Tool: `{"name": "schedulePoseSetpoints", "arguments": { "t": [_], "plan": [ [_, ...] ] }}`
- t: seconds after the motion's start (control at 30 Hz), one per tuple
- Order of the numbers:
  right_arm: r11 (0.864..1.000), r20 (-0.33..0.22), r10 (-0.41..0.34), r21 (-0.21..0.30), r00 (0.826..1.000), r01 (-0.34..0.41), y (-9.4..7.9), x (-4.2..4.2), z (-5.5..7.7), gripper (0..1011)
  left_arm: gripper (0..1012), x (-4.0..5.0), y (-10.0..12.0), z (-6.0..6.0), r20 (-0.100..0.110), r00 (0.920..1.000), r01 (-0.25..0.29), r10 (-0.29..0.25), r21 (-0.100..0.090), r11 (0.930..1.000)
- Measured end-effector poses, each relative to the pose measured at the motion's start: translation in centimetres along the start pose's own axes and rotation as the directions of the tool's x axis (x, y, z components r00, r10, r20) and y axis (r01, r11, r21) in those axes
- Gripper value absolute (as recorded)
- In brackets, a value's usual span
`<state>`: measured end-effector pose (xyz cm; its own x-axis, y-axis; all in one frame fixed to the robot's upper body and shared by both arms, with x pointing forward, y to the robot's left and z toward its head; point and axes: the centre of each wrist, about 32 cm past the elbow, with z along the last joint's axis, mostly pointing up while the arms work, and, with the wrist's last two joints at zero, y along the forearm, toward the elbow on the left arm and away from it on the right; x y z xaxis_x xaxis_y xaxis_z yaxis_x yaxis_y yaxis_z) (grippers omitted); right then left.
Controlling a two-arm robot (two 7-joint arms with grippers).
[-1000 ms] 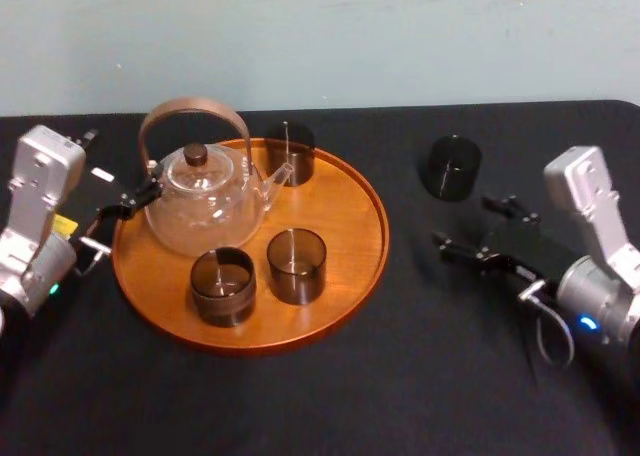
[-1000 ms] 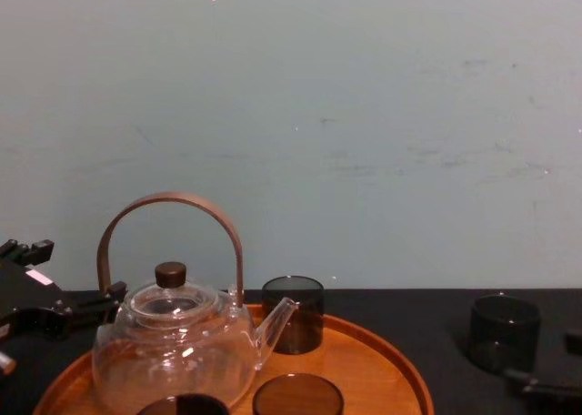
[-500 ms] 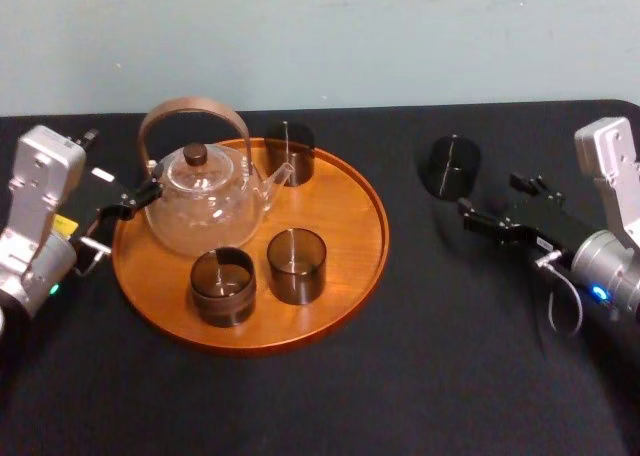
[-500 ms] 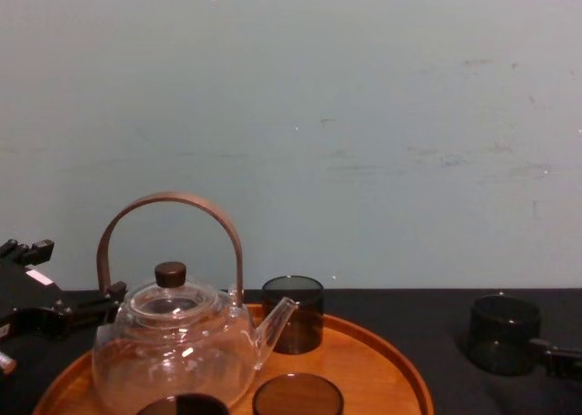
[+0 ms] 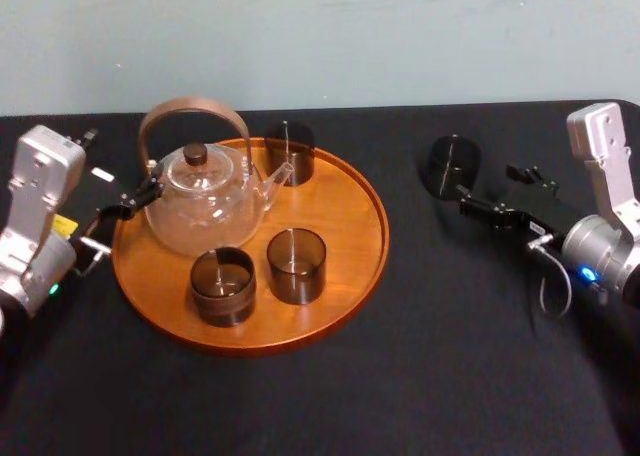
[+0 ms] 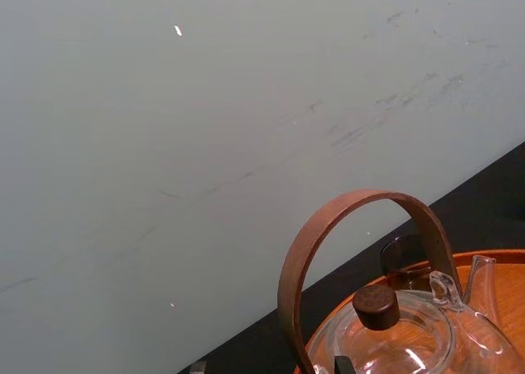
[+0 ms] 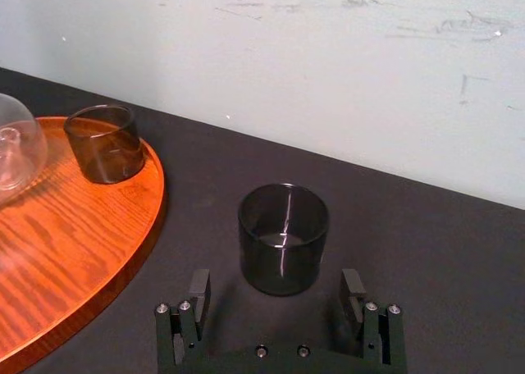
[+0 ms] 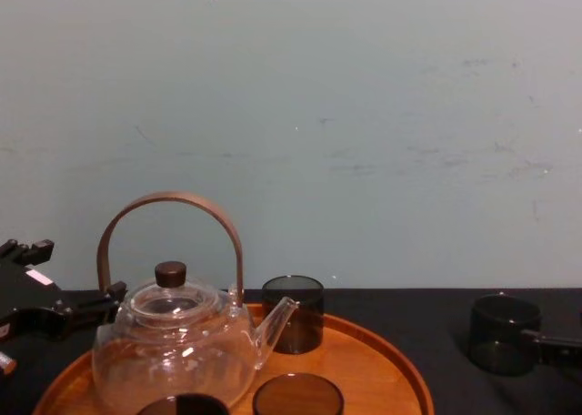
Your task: Pick up the glass from the table and place it on the tray.
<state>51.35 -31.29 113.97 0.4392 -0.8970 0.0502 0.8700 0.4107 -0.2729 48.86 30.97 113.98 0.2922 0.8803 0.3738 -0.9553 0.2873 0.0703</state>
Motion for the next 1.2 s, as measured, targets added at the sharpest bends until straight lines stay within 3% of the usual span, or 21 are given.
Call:
{"name": "schedulePoseSetpoints", "arguments": {
  "t": [0.63, 1.2],
  "plan": [
    [1.000, -0.004, 0.000, -0.011, 1.000, 0.000, 2.1, 0.49, 0.7, 1003, 1009, 0.00, 0.0, 0.0, 0.000, 1.0000, 0.000, 0.000, 0.000, 1.0000],
    [0.999, -0.027, -0.017, -0.051, 1.000, 0.015, 4.5, 1.17, 1.2, 1002, 1009, 0.00, 0.0, 0.0, 0.000, 1.0000, 0.000, 0.000, 0.000, 1.0000]
  ]
}}
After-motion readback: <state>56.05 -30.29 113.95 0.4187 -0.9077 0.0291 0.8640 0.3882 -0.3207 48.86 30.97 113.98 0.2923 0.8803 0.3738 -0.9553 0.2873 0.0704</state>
